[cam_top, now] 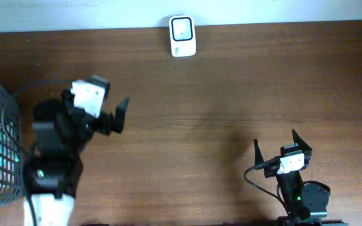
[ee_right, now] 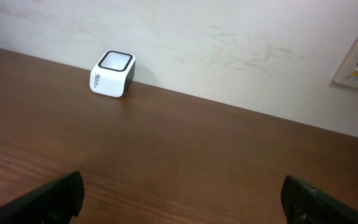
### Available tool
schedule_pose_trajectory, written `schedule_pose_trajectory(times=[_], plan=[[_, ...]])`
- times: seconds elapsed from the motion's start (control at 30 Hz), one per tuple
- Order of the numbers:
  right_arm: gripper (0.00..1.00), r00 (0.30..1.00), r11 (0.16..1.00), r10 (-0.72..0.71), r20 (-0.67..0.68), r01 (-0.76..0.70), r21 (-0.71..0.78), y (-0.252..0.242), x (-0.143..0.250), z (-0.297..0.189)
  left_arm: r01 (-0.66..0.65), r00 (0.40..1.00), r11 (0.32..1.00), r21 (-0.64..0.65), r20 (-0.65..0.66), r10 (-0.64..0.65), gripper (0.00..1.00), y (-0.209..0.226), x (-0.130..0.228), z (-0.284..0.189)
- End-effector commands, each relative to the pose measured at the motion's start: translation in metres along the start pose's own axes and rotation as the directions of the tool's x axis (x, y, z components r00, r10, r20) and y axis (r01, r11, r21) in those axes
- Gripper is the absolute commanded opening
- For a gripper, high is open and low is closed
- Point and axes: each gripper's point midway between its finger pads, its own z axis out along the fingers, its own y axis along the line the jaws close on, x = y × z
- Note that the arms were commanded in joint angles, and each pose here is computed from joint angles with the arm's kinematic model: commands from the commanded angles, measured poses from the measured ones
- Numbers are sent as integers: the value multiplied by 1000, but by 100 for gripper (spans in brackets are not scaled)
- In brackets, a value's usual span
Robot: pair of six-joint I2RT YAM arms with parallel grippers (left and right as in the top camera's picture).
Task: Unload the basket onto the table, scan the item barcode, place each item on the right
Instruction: 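Reach the left gripper into the basket and grasp the mint-green sachet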
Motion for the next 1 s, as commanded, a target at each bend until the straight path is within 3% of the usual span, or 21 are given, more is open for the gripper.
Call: schedule_pose_trajectory(times=[0.0,0.17,0.23,0.33,0.43,0.47,0.5,0.57,0.6,0.67,0.7,0.77,0.8,0.83,0.93,0.97], plan=[[98,1000,1000,7,-2,-7,-16,4,2,0,19,999,999,36,-33,-17,99,8,-40,11],[98,1000,1000,7,-2,-7,-16,4,2,0,21,1000,986,167,-2,-21,99,-8,-55,23],[98,1000,1000,8,-2,-8,-16,4,2,0,27,999,994,110,22,-30,99,7,-68,16],[98,1000,1000,7,-2,-7,-16,4,2,0,224,974,966,-132,55,-219,100,71,-90,-19],[98,1000,1000,7,-2,-7,-16,4,2,0,434,901,810,-394,165,-402,88,148,-95,-85],[98,1000,1000,7,-2,-7,-16,4,2,0,480,876,745,-463,202,-439,88,170,-90,-106],[98,1000,1000,7,-2,-7,-16,4,2,0,519,850,669,-532,234,-472,93,191,-78,-126],[98,1000,1000,7,-2,-7,-16,4,2,0,594,780,499,-631,297,-551,92,221,-48,-157],[98,1000,1000,7,-2,-7,-16,4,2,0,631,726,381,-676,340,-598,89,238,-25,-178],[99,1000,1000,8,-2,-8,-16,4,2,0,637,691,284,-717,366,-624,88,256,-1,-199],[98,1000,1000,8,-2,-8,-16,4,2,0,632,669,224,-742,376,-642,98,265,14,-210],[98,1000,1000,7,-2,-7,-16,4,2,0,622,594,102,-776,383,-708,99,286,58,-225],[98,1000,1000,7,-2,-7,-16,4,2,0,617,555,64,-785,375,-743,100,293,77,-226],[98,1000,1000,8,-2,-8,-16,4,2,0,609,536,69,-790,346,-770,100,298,91,-223],[98,1000,1000,7,-2,-7,-16,4,2,0,599,445,104,-794,222,-868,98,312,145,-199],[98,1000,1000,7,-2,-7,-16,4,2,0,606,414,157,-780,141,-899,97,317,166,-179]])
